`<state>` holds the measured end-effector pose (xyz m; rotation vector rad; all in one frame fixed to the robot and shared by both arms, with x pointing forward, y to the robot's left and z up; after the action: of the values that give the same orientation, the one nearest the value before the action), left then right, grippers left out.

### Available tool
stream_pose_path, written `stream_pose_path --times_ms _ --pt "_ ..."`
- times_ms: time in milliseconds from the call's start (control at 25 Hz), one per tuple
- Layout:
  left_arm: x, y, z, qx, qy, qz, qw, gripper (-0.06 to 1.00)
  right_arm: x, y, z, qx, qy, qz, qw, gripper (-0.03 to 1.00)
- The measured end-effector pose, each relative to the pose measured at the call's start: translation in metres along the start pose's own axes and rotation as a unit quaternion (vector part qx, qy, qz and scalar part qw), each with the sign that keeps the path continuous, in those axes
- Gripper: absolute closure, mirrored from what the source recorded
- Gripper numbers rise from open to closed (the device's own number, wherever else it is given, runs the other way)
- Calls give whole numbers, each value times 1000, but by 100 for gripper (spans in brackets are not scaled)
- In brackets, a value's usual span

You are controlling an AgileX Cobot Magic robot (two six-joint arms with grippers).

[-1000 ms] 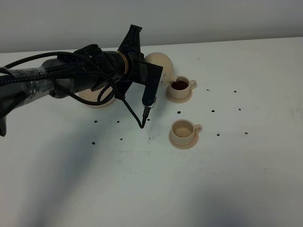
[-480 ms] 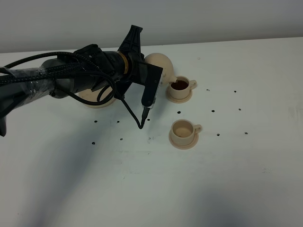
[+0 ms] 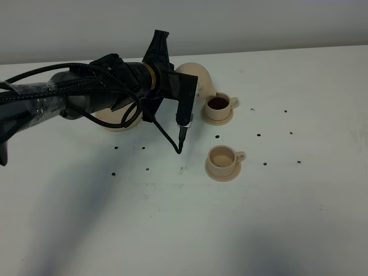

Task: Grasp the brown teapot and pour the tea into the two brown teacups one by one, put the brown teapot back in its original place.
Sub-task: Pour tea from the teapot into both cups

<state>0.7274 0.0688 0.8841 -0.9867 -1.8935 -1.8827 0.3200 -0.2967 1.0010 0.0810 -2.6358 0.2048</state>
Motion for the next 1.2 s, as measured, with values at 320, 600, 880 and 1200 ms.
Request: stream_pose_path --times_ms 320,600,880,1200 --pt "0 0 -1 42 -1 0 999 86 0 0 0 0 0 0 1000 66" --pt "0 -1 -2 114 -5 2 994 86 0 0 0 0 0 0 1000 66" --pt "10 11 -2 255 -15 -6 967 86 0 0 0 0 0 0 1000 66" --pt "12 1 -1 388 -15 11 922 86 0 0 0 0 0 0 1000 66"
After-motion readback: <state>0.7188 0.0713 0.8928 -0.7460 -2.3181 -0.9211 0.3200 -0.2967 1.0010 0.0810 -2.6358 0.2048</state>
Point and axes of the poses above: a point on each arm's last joint axis where the gripper is mounted, x pointing back along that axis away from the gripper, y along the wrist's bending axis when the last joint is at zero, z = x × y, the point moved 10 cm from there along -x, pointing out along that axis toward the gripper, and after that the axes turned 10 degrees about x, right-handed, at the moved point
